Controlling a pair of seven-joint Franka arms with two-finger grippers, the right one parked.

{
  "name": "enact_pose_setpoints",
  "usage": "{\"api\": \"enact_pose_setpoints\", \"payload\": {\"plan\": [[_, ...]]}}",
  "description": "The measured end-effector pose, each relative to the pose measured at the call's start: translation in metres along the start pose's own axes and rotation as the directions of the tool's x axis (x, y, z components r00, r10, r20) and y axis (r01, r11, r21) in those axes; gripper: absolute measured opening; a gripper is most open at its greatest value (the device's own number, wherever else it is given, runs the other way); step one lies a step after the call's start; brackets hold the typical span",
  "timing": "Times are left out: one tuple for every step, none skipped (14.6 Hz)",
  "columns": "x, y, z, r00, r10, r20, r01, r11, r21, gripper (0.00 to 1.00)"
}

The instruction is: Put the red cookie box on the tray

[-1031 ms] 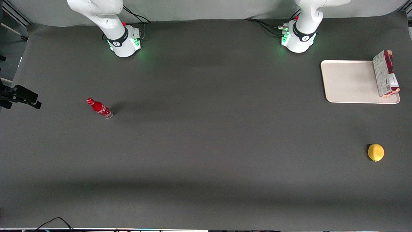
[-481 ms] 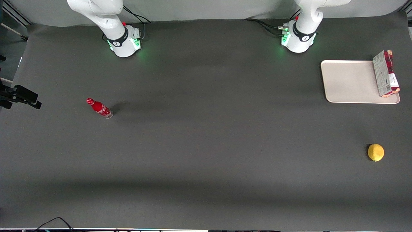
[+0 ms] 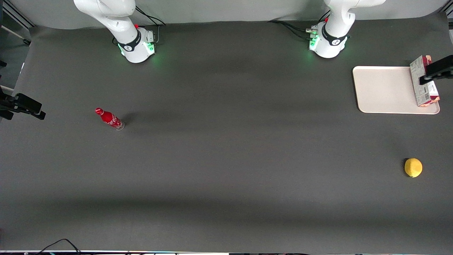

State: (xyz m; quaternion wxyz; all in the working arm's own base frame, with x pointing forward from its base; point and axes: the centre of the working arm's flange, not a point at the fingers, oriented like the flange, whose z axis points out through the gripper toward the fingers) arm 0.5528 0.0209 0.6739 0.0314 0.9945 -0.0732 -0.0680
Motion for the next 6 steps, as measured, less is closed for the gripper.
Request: {"api": "enact_pose_setpoints", "payload": {"plan": [[-0.002,0.011,0.006,1.000,0.001,0.003,-0.001,1.000,0.006,1.00],[-0.006,0.017,0.014,1.000,-0.001,-0.004,0.001,1.000,0.009,1.00],[-0.013,0.020,0.022,1.000,0.001,-0.015,-0.001,1.000,0.012,1.00],[-0.024,0.022,0.031,1.000,0.001,-0.019,-0.001,1.000,0.020,1.00],[-0.036,0.024,0.038,1.000,-0.002,-0.019,0.003,1.000,0.030,1.00],[-0.049,0.026,0.043,1.000,-0.007,-0.022,0.008,0.999,0.038,1.00]]}}
